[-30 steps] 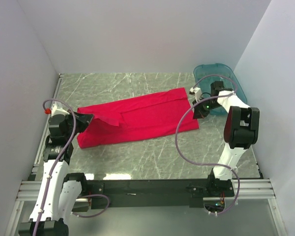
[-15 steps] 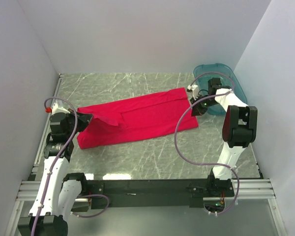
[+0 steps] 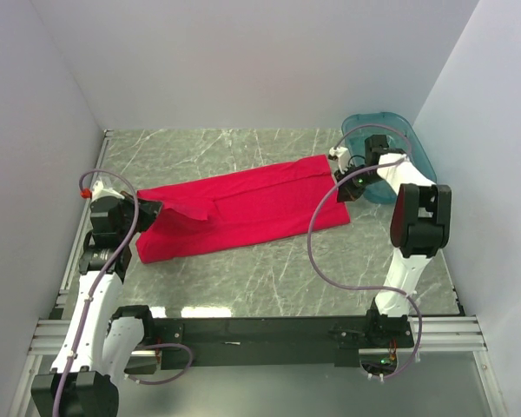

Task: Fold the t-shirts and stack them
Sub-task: Fold the tshirt

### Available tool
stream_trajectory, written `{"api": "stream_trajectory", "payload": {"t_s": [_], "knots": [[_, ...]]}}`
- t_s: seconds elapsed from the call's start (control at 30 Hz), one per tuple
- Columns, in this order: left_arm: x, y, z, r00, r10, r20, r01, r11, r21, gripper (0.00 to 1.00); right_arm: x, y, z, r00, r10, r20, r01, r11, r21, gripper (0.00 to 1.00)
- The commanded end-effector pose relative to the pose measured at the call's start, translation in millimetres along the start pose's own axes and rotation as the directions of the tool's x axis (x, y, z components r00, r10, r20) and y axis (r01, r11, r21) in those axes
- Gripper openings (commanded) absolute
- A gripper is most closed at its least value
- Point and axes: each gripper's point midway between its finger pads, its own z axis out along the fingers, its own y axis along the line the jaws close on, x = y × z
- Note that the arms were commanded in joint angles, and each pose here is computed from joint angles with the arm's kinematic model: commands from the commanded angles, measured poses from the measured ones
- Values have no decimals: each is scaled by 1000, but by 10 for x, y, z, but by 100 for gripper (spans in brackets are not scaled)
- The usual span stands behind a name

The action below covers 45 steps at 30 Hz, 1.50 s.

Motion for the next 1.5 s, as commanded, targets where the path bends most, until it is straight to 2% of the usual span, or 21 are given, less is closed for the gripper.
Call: {"api": "stream_trajectory", "payload": {"t_s": [0.0, 1.47], "knots": [[-247, -218, -16, 996, 37, 80, -42, 998, 56, 1, -168, -84, -46, 1000, -23, 20, 22, 999, 28, 0], [-283, -75, 53, 992, 60, 107, -60, 998, -3, 1, -515, -332, 162, 999, -32, -19, 33, 995, 98, 0]]}}
